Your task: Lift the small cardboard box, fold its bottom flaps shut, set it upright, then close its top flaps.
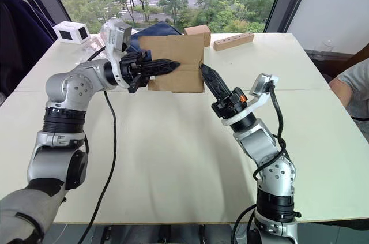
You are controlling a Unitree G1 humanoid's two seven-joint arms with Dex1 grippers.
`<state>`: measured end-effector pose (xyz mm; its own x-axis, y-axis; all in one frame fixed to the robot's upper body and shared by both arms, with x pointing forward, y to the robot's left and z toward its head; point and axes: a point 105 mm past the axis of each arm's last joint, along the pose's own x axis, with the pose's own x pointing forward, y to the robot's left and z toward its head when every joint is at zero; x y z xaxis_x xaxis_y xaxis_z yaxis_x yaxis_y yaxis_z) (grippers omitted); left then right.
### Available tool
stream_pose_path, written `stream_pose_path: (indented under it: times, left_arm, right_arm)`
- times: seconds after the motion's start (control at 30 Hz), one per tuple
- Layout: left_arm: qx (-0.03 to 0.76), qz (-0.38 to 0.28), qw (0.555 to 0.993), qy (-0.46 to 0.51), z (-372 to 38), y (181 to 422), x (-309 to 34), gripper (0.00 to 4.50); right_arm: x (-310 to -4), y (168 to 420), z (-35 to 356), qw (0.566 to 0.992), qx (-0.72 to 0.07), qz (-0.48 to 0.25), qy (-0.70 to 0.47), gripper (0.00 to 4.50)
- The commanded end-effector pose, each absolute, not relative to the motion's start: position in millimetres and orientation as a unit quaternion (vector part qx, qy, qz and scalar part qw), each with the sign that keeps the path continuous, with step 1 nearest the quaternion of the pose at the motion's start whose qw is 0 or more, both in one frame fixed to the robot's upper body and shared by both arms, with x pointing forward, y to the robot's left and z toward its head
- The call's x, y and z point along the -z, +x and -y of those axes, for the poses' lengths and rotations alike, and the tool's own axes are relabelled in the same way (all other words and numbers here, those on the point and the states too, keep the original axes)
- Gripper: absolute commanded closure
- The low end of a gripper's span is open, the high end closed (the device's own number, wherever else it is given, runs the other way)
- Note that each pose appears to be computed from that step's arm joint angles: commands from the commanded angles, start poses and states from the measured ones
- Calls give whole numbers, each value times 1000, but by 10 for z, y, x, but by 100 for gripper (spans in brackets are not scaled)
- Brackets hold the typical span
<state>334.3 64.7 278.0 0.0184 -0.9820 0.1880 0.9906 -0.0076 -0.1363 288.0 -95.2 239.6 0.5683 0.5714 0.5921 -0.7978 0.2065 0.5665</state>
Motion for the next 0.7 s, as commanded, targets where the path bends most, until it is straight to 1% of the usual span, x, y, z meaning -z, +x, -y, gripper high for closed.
stream_pose_path:
  times: [0.03, 0.3, 0.53, 0.57, 0.6, 0.7]
  left_arm:
    - [709, 57, 696, -100, -612, 3292, -2995, 450]
    - [711, 57, 694, -99, -644, 3268, -3008, 450]
    - [718, 46, 689, -85, -644, 3223, -2956, 450]
    - [718, 46, 690, -86, -646, 3223, -2959, 450]
    - [717, 46, 690, -85, -650, 3224, -2961, 450]
    - [717, 45, 691, -84, -654, 3225, -2957, 450]
  right_arm:
    - [-2487, 2738, 816, 750, -484, 128, 432, 374]
    - [-2498, 2661, 1088, 775, -474, 130, 397, 374]
    - [-2531, 2706, 1327, 799, -440, 149, 382, 374]
    - [-2534, 2700, 1344, 799, -439, 151, 382, 426]
    - [-2537, 2692, 1354, 799, -440, 152, 382, 445]
    - [-2553, 2696, 1393, 800, -436, 157, 380, 448]
